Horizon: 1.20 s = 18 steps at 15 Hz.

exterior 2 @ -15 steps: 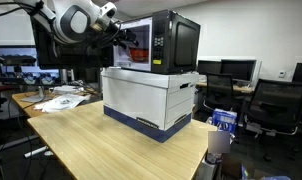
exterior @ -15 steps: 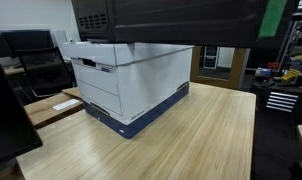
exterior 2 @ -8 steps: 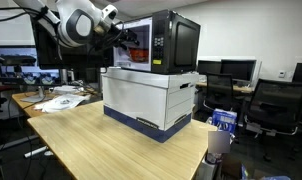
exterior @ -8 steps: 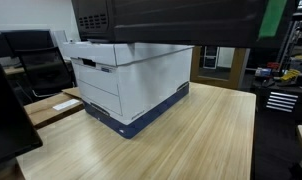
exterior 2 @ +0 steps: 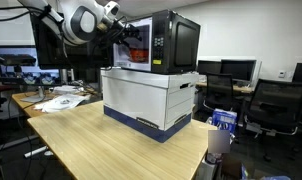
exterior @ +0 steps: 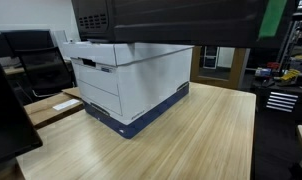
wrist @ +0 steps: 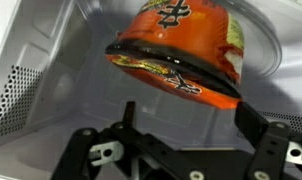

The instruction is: Take the container out of the microwave, set it upright on the table, and close the microwave door

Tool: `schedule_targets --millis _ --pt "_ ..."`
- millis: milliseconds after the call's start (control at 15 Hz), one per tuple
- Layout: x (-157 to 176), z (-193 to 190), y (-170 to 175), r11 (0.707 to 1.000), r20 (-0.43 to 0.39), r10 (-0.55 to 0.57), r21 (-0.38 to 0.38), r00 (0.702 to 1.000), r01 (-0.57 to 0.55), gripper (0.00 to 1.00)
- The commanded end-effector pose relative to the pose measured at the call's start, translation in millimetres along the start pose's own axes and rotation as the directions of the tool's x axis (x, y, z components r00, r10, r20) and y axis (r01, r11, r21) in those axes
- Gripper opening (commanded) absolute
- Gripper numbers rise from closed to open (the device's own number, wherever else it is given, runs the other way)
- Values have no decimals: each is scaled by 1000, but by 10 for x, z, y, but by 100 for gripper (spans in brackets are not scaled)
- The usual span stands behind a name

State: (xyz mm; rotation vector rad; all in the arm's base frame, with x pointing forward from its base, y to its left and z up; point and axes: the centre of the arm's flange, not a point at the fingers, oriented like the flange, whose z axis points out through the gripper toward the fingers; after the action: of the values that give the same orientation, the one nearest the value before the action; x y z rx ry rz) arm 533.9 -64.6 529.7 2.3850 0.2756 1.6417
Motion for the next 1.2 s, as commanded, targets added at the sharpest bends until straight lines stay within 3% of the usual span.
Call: schedule_targets --millis 0,400,800,1133 --pt "-165 131 -2 999 10 -33 -9 999 33 100" --pt "-152 168 -24 999 32 -35 9 999 34 100" --pt "-114 160 -226 993 123 -71 104 990 58 100" --pt "-113 233 -247 995 117 -73 78 990 64 100"
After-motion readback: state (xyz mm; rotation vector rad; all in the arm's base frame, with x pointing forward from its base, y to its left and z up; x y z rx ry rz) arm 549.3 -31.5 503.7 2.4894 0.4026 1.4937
